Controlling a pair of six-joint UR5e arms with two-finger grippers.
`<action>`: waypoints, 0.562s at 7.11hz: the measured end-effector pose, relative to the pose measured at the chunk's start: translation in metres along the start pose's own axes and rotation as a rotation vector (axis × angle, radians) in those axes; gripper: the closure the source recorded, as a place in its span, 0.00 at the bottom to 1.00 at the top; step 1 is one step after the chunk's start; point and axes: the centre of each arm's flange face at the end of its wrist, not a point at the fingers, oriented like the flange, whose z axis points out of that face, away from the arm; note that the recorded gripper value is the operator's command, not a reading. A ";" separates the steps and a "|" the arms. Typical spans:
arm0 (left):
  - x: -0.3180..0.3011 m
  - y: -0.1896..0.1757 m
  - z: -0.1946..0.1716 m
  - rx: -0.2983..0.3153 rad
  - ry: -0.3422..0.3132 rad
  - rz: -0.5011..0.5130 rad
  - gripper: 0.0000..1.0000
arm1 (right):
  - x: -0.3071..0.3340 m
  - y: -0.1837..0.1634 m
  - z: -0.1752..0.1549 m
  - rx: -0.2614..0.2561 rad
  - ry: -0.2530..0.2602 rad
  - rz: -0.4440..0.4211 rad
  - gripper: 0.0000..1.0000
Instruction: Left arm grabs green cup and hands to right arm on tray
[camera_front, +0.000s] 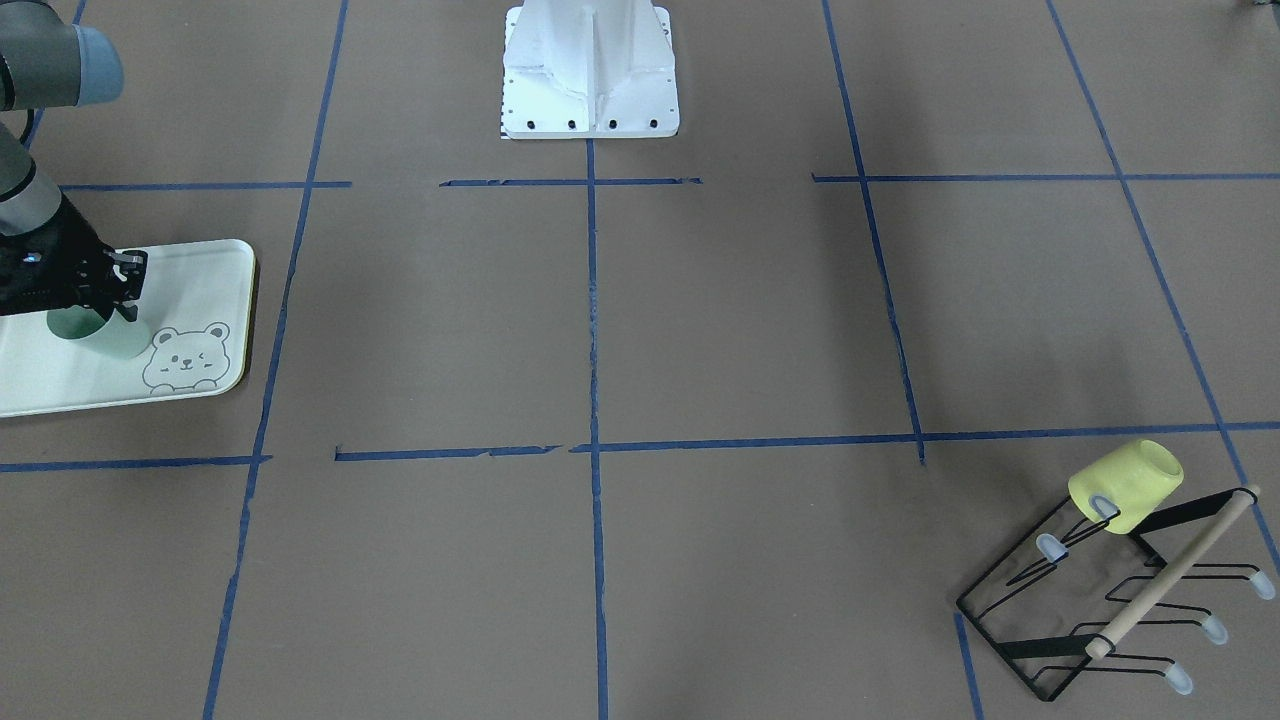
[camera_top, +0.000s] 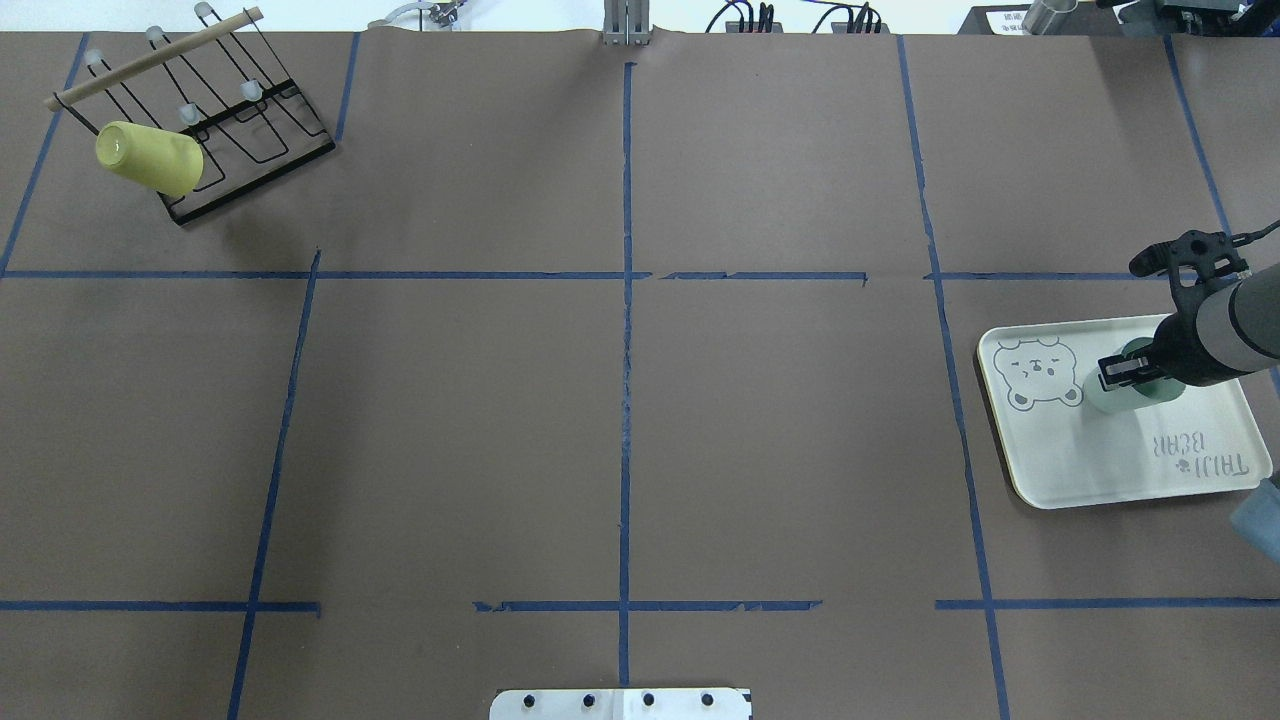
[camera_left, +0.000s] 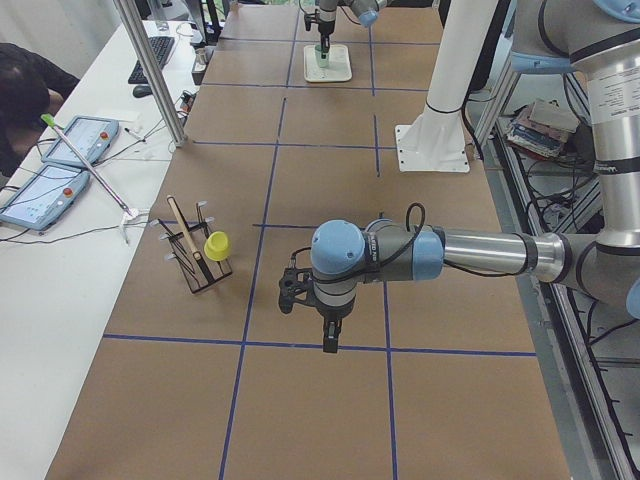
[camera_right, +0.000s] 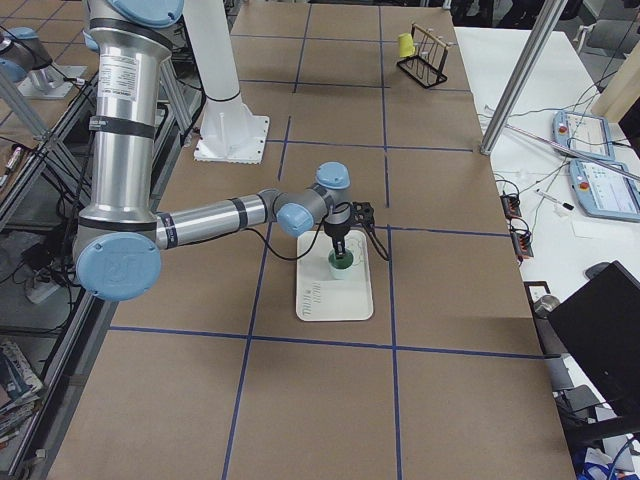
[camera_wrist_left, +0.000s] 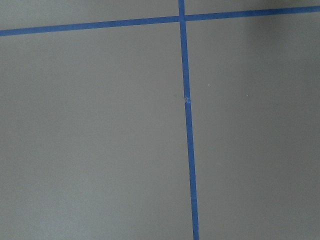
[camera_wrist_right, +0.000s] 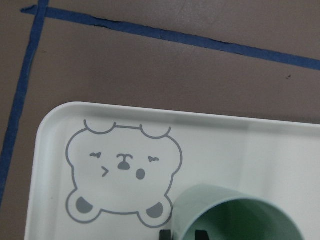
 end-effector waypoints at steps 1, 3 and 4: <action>0.000 0.000 0.000 0.001 0.002 0.000 0.00 | -0.004 -0.002 -0.004 0.004 -0.009 -0.006 0.00; 0.001 -0.002 0.000 0.004 0.001 0.008 0.00 | 0.005 -0.009 -0.030 0.007 -0.043 0.001 0.00; 0.001 -0.002 0.000 0.012 -0.002 0.020 0.00 | 0.030 -0.017 -0.052 -0.001 -0.058 -0.008 0.00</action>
